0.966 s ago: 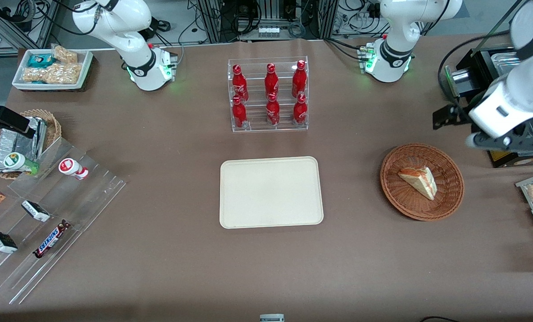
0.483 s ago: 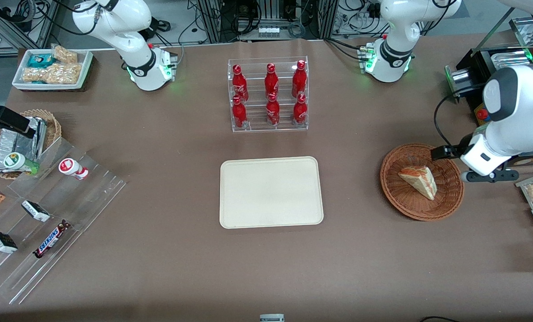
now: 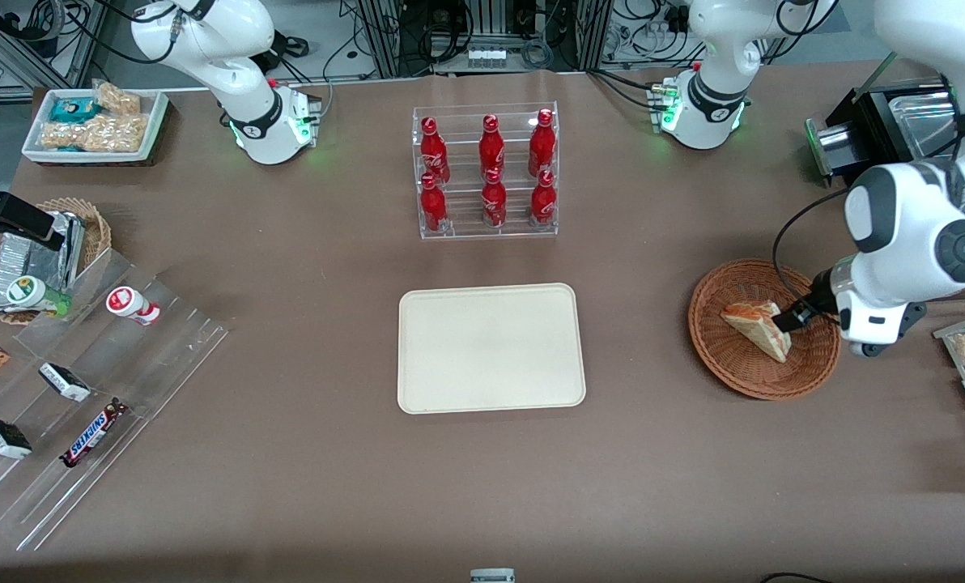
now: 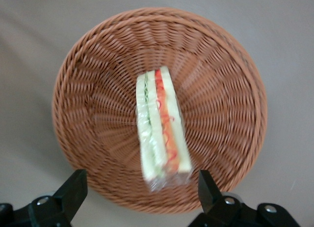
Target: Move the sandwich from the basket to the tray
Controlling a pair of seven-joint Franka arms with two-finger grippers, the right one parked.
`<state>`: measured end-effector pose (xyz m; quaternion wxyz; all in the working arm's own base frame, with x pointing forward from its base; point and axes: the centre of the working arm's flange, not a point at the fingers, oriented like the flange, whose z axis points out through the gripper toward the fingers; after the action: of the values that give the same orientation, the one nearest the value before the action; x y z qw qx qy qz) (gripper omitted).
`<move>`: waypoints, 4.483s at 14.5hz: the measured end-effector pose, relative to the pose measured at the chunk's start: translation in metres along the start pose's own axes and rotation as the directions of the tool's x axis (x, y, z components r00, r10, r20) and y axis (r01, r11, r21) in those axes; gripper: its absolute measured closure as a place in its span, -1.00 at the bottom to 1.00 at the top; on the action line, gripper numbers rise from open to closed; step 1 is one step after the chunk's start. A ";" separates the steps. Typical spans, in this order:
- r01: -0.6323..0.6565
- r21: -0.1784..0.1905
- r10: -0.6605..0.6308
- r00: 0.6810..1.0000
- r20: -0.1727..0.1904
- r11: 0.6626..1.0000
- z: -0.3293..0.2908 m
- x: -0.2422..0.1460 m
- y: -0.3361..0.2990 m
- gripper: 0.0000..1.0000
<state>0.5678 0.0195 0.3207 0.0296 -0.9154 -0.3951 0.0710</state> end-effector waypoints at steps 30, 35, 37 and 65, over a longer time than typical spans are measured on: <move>-0.528 -0.117 0.521 0.849 -0.084 0.841 0.019 -0.352 0.299 0.70; -0.611 -0.142 0.600 0.792 -0.114 0.779 0.070 -0.401 0.324 0.70; -0.633 -0.114 0.622 0.774 -0.120 0.766 0.084 -0.409 0.324 0.70; -0.546 0.001 0.544 0.836 -0.071 0.838 -0.157 -0.126 0.158 -1.00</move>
<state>0.6200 -0.1803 0.4722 0.0127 -0.9921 -0.1179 0.0413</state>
